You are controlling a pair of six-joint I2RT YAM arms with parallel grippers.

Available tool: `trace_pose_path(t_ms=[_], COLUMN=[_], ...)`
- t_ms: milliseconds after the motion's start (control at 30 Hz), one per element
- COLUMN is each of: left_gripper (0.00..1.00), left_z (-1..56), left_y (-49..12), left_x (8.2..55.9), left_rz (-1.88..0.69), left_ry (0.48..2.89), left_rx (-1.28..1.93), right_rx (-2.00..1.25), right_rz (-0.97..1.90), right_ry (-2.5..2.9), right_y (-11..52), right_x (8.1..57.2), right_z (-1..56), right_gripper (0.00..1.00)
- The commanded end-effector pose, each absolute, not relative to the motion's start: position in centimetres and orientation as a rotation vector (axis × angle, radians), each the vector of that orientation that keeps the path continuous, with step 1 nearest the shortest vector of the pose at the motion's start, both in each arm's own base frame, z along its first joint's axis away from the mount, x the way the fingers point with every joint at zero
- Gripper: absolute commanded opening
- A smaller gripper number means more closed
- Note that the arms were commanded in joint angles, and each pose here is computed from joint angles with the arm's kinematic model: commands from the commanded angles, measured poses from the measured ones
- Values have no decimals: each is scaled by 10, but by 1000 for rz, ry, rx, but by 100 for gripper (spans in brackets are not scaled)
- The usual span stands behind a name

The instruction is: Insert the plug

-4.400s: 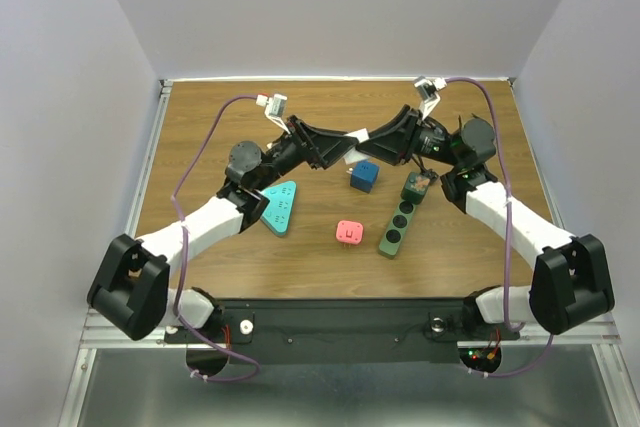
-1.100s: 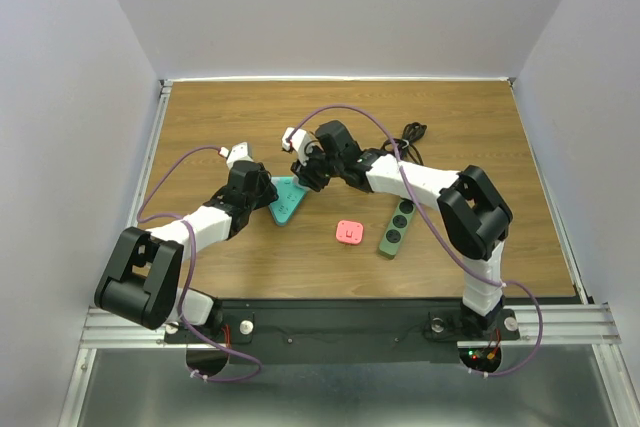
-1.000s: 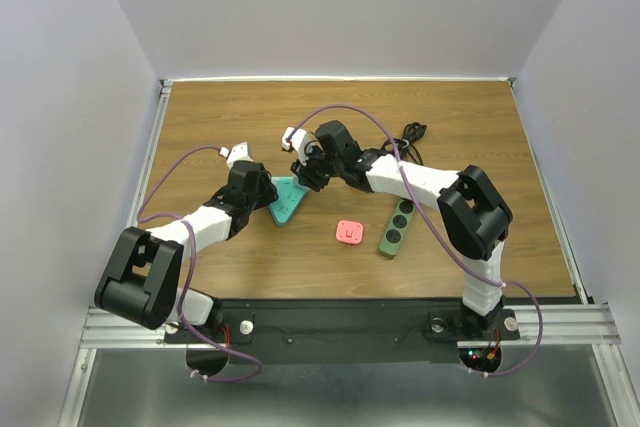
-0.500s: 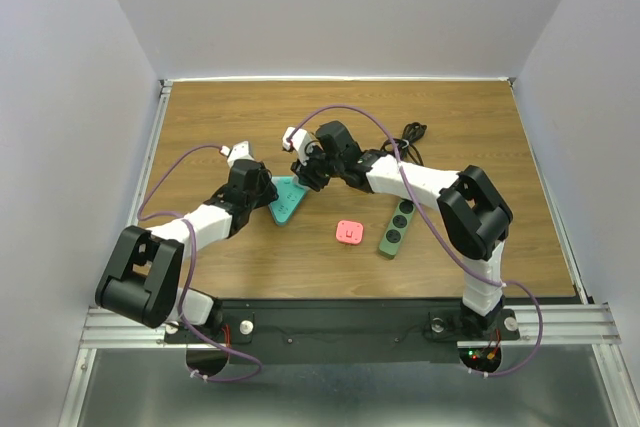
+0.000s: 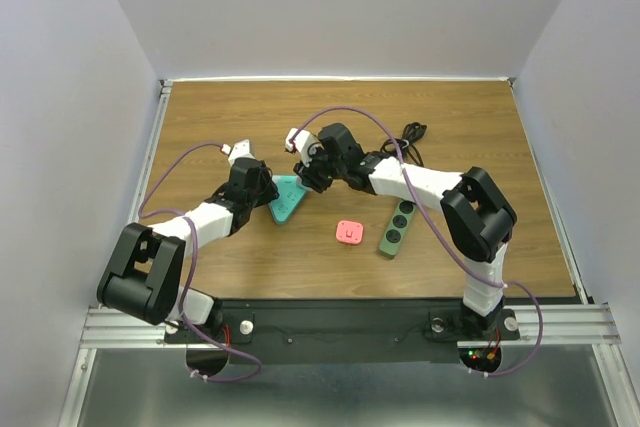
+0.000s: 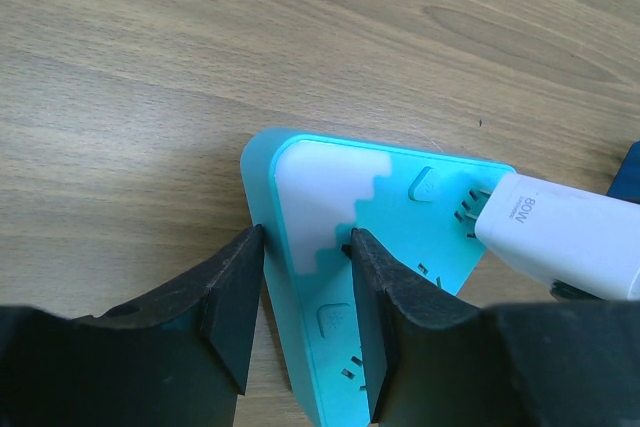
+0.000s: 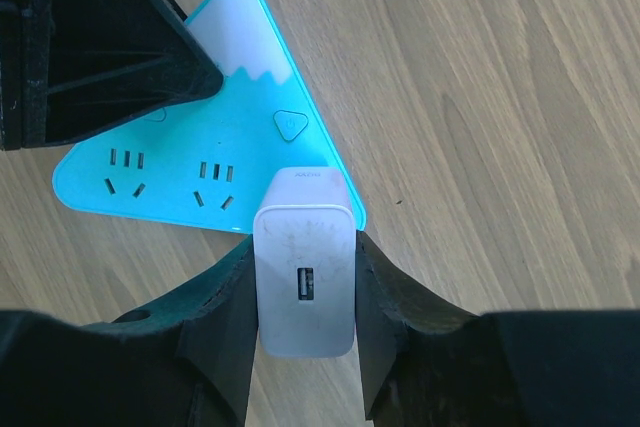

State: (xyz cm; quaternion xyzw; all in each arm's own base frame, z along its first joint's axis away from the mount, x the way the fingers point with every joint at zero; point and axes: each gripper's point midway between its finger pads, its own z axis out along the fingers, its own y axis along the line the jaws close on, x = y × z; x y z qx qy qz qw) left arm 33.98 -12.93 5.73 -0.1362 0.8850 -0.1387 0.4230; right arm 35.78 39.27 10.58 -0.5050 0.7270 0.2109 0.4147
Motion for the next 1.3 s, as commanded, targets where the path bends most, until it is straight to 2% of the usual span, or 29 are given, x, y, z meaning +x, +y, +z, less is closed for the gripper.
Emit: trace_pose_path(t_ms=[0,900,1267], left_gripper=[49,49,49], left_z=[44,45,46], left_y=[-128,-130,-130], left_x=[329,329,328], left_rz=[-325,-335,-339], left_ry=[2290,2290,2286], left_rx=[-308,-292,-291], right_rx=[-1257,-1269,-1246], right_rz=[517,617,542], right_ry=[1814,1797,1832], right_y=[390,406,402], right_x=[352,346,358], right_z=[121,127,115], right_gripper=[0,0,0])
